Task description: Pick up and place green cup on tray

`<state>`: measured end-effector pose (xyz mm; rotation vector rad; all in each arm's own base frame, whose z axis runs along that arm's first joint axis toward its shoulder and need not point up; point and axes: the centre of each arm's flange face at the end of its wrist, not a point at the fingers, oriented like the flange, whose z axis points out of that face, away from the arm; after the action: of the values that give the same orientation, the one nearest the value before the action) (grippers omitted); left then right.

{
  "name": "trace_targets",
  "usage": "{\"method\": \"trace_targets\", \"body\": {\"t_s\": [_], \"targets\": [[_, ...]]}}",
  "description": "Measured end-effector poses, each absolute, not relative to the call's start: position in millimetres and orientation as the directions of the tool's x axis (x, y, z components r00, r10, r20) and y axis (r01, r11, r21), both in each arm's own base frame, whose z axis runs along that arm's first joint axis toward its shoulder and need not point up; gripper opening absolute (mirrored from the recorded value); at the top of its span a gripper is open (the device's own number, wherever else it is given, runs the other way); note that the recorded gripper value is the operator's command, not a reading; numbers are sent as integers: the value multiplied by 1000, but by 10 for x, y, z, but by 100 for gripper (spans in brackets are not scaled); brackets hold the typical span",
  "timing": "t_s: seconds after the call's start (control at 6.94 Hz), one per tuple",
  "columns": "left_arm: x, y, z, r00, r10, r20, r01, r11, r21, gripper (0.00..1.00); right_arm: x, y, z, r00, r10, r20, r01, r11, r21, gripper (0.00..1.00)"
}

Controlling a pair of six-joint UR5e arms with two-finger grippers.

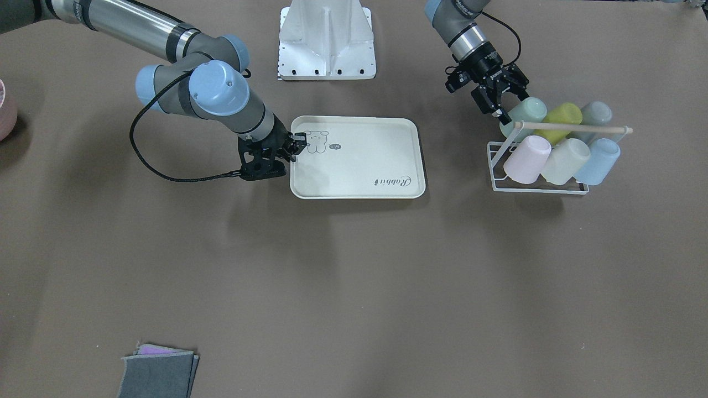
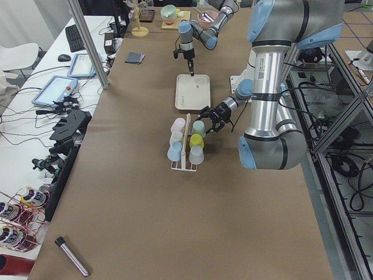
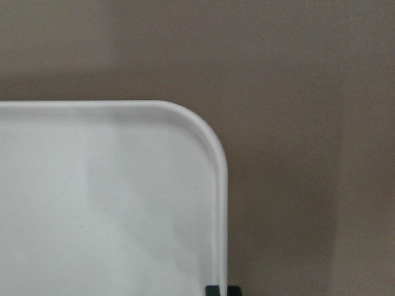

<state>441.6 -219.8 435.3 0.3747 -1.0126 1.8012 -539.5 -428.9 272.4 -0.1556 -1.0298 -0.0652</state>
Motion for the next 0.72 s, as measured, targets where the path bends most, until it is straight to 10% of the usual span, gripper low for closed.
{"method": "trace_targets", "body": {"t_s": [0.14, 0.72], "targets": [[4452, -2215, 4422, -458, 608, 649, -869, -151, -471, 95, -5398, -4291, 2727, 517, 40, 855, 116, 986, -117, 100], [4456, -2226, 4623, -461, 607, 647, -866, -149, -477, 95, -5192, -4478, 2756, 514, 65, 855, 87, 988, -128, 100]]}}
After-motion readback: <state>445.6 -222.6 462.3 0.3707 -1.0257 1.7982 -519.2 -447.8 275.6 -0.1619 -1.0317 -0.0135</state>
